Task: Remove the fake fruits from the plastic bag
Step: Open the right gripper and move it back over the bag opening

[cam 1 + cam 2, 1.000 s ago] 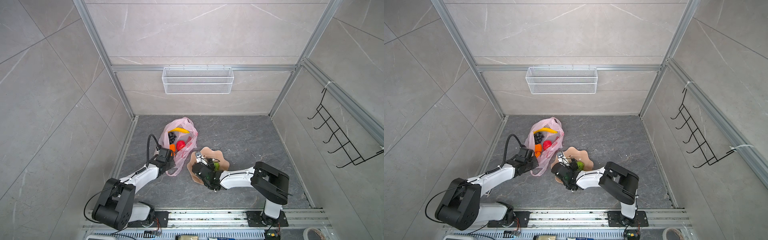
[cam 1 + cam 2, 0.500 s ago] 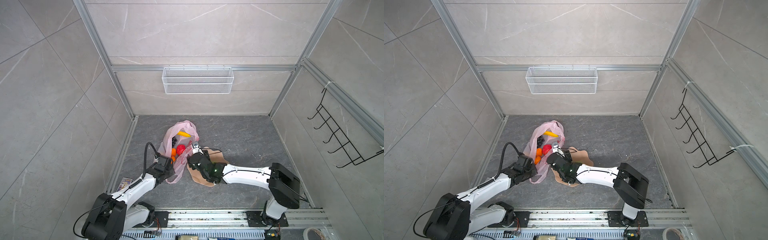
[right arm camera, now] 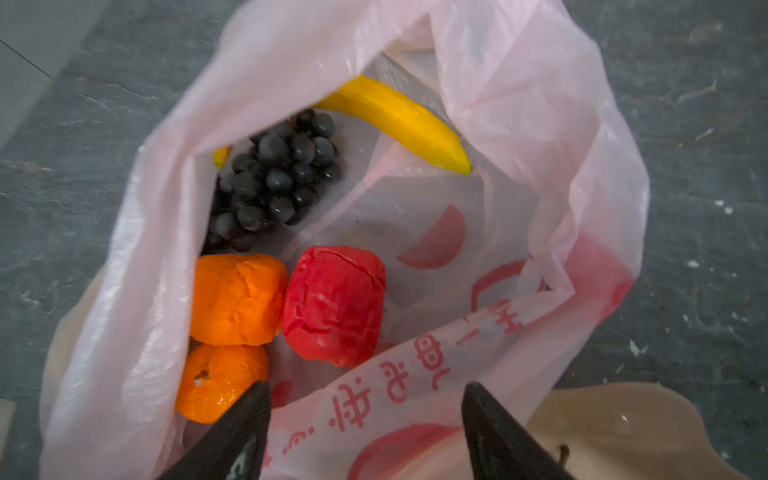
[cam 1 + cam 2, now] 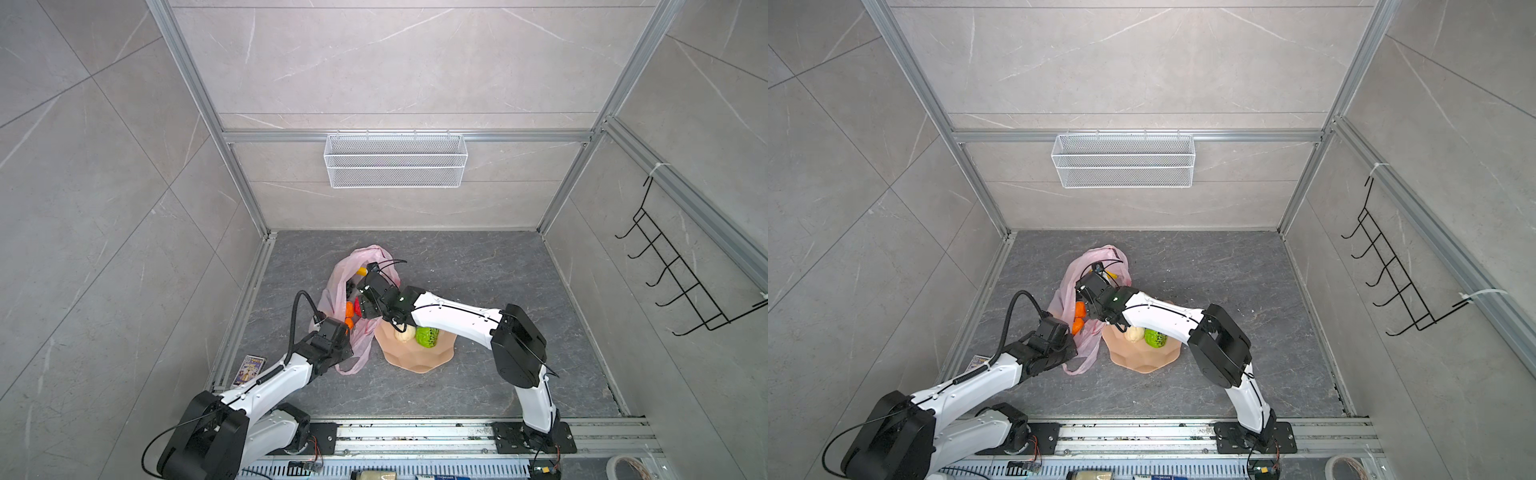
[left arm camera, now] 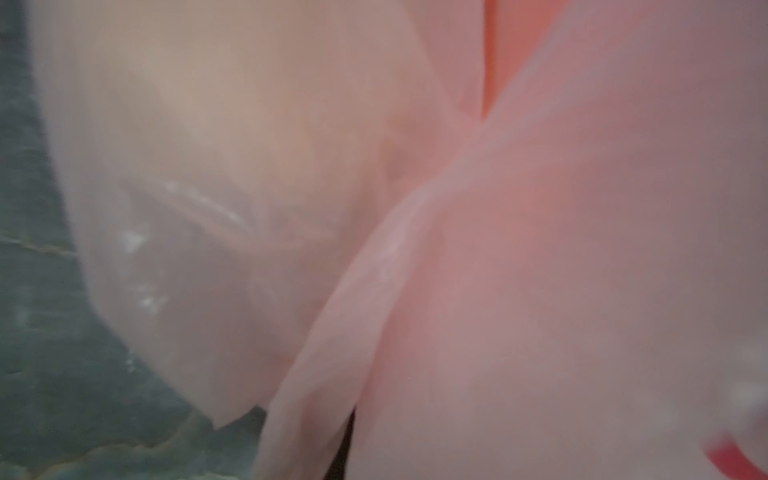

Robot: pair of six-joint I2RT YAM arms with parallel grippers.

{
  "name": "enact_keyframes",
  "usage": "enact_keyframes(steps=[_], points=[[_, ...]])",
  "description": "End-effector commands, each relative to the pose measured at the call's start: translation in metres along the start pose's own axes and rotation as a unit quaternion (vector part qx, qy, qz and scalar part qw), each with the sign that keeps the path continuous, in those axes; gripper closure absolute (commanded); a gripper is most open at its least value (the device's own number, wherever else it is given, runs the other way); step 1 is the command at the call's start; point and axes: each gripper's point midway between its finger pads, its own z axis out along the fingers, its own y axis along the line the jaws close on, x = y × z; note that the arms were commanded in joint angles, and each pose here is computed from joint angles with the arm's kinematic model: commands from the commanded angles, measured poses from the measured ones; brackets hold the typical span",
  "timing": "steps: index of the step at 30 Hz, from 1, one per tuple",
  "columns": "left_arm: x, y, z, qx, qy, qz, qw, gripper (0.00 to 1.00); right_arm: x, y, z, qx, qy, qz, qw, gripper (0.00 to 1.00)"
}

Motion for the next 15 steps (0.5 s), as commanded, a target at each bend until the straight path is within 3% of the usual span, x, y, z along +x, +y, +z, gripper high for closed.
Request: enact_keyframes(steps=[1, 9, 15], points=[[-0.006, -0.029, -0.003, 0.037, -0.006, 0.022, 0.999, 1.0, 0.004, -0.005, -0.007, 0.002, 0.018, 0.022, 1.0, 0.25], [-0.003, -0.054, -0.001, 0.061, -0.003, 0.045, 0.997, 1.0, 0.003, -0.031, -0.016, 0.024, 0.002, 0.041, 0.999, 0.25], [0.003, -0.039, -0.003, 0.04, -0.017, 0.027, 0.999, 1.0, 0.003, -0.019, -0.013, -0.008, 0.018, 0.032, 0.999, 0.25]])
